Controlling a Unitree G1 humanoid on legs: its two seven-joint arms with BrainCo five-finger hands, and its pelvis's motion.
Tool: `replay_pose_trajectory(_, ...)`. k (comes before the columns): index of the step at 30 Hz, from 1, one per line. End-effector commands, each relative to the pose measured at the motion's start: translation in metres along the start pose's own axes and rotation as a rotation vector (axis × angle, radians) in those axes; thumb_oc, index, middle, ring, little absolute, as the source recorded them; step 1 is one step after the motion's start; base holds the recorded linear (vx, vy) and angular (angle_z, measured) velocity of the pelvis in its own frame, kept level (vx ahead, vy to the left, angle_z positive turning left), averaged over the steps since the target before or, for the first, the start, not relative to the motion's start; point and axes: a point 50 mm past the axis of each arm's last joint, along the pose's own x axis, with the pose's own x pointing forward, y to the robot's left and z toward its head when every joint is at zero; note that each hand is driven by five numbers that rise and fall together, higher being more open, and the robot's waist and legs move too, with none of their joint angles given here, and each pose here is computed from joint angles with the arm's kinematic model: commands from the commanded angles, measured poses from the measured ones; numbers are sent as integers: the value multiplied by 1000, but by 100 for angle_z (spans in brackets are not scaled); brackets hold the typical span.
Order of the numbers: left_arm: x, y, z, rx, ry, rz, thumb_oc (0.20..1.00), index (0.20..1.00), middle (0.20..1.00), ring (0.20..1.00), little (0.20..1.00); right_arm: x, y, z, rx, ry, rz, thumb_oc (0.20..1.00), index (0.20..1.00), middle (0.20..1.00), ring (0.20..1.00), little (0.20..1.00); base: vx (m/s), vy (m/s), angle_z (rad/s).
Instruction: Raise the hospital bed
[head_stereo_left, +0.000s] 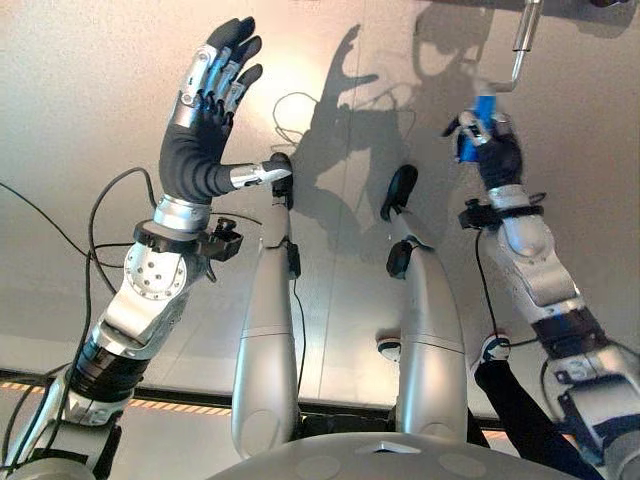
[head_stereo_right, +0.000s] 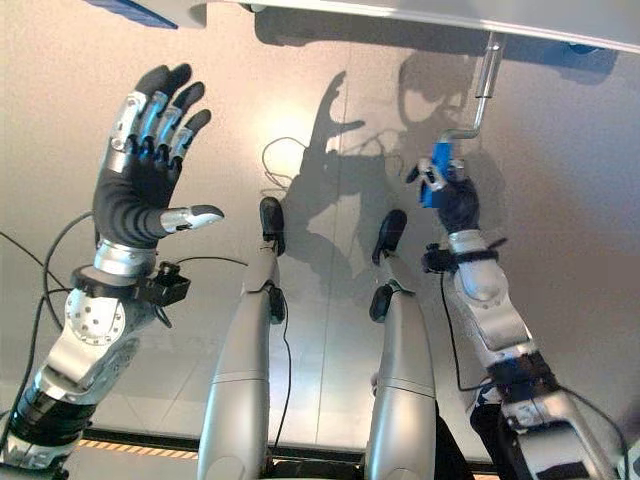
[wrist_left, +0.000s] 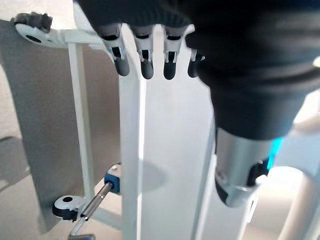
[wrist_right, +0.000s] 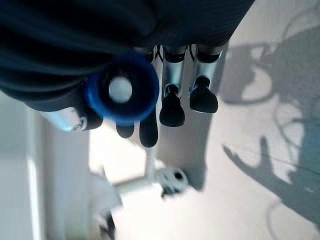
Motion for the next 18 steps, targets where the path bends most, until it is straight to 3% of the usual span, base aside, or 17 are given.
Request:
replay_pose_trajectory(1, 0, -4, 33, -30, -173, -38, 1000, 1000, 1000, 1000, 1000, 10, -41, 67, 175, -416, -292, 200, 200, 200, 200, 200, 0, 0, 0)
replay_pose_trajectory(9, -2, -5, 32, -38, -157, -44, 1000, 1000, 1000, 1000, 1000, 12, -87, 32, 61, -227, -542, 200, 200, 200, 200, 200, -5, -13, -4)
replay_pose_trajectory(13, -3, -8, 30, -45, -134, -77, 1000, 1000, 1000, 1000, 1000, 19, -129, 5, -118, -5, -643, 200, 200, 200, 200, 200, 0, -20, -4)
replay_pose_trajectory(14, -1, -13, 27, -63, -123, -108, 1000, 1000, 1000, 1000, 1000, 23, -162, -9, -248, 164, -722, 200, 200, 200, 200, 200, 0, 0, 0)
replay_pose_trajectory(15, -1, -12, 27, -63, -123, -107, 1000, 1000, 1000, 1000, 1000, 23, -162, -8, -248, 163, -721, 200, 200, 200, 200, 200, 0, 0, 0)
replay_pose_trajectory(16, 3, -20, 26, -78, -115, -164, 1000, 1000, 1000, 1000, 1000, 18, -187, -22, -382, 387, -742, 200, 200, 200, 200, 200, 0, 0, 0)
replay_pose_trajectory(18, 7, -24, 25, -88, -119, -182, 1000, 1000, 1000, 1000, 1000, 19, -202, -20, -481, 517, -720, 200, 200, 200, 200, 200, 0, 0, 0)
